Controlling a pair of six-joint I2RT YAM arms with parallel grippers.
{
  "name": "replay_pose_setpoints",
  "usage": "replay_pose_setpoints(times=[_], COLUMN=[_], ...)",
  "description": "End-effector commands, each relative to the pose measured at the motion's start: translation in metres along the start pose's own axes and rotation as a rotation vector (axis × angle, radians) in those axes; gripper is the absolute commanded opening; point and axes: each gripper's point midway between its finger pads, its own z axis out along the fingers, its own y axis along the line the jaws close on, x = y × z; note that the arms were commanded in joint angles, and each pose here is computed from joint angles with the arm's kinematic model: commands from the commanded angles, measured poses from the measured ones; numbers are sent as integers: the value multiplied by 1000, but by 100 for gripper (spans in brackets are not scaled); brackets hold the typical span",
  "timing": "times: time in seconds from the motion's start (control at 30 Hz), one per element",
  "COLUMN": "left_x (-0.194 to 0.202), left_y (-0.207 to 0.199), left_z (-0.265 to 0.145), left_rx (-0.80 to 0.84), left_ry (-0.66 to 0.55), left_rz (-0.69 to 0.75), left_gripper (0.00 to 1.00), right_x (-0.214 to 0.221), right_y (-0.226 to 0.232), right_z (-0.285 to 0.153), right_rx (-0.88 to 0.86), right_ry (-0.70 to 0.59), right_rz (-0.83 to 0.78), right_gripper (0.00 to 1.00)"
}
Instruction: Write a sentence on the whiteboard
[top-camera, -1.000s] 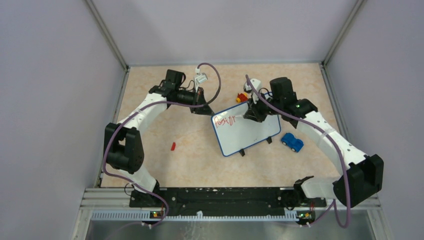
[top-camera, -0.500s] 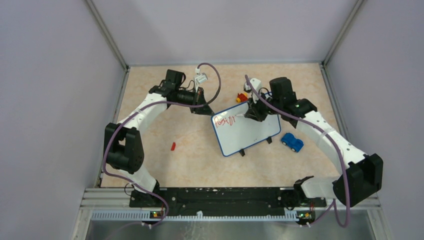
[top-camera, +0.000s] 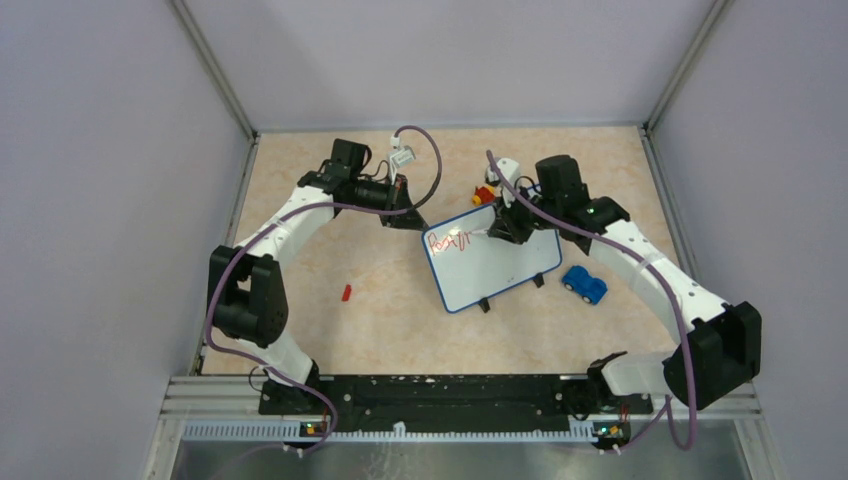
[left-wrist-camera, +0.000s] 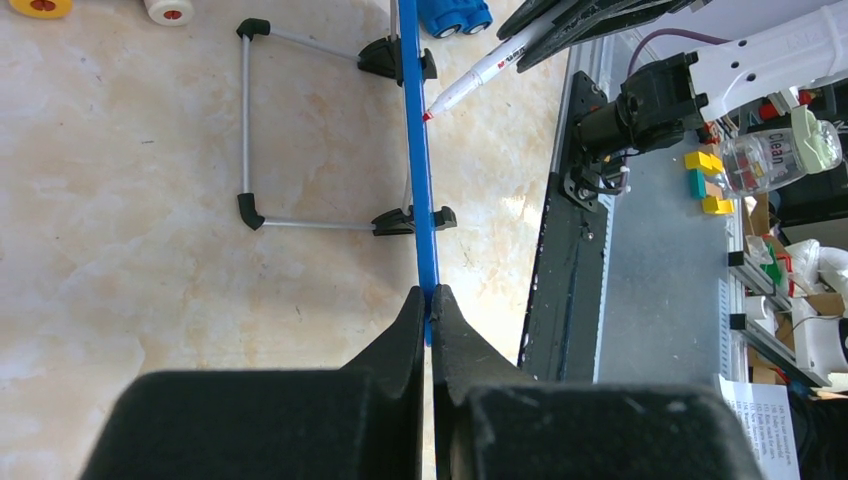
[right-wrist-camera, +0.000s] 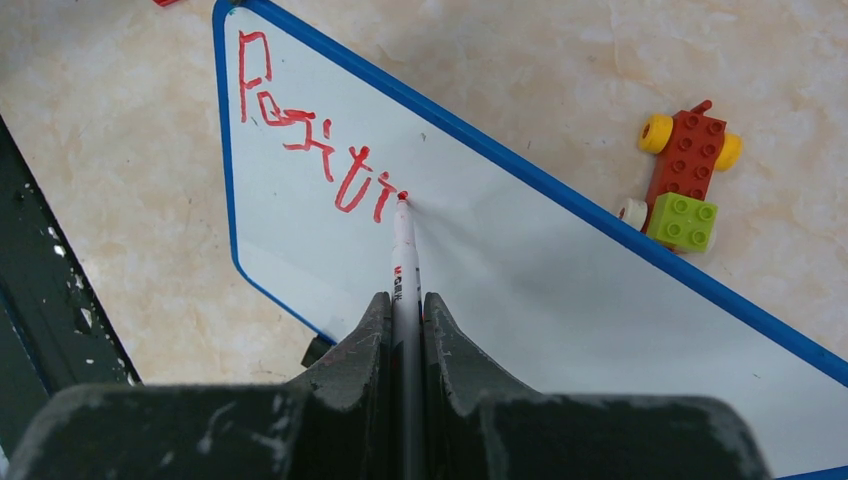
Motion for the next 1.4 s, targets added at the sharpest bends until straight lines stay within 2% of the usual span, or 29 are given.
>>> replay_pose_setpoints(times=[0.0,0.37,0.87,1.37], left_x=[-3,-2,-3,-2], left_y=[-14,-14,-15,-16], left_z=[2,2,2,2], left_rx=[29,33,32,35], left_ry=[1,2,1,2], left_rz=[44,41,45,47], left_gripper=[0,0,0,0], right_x=[3,20,-28,-10], right_y=[-7,-2,-17,-1], right_z=[6,4,-14,-22], right_rx=[25,27,83,40], right_ry=[-1,25,-72,-43], right_rz=[-30,-22,-35,-41], right_gripper=[0,0,0,0])
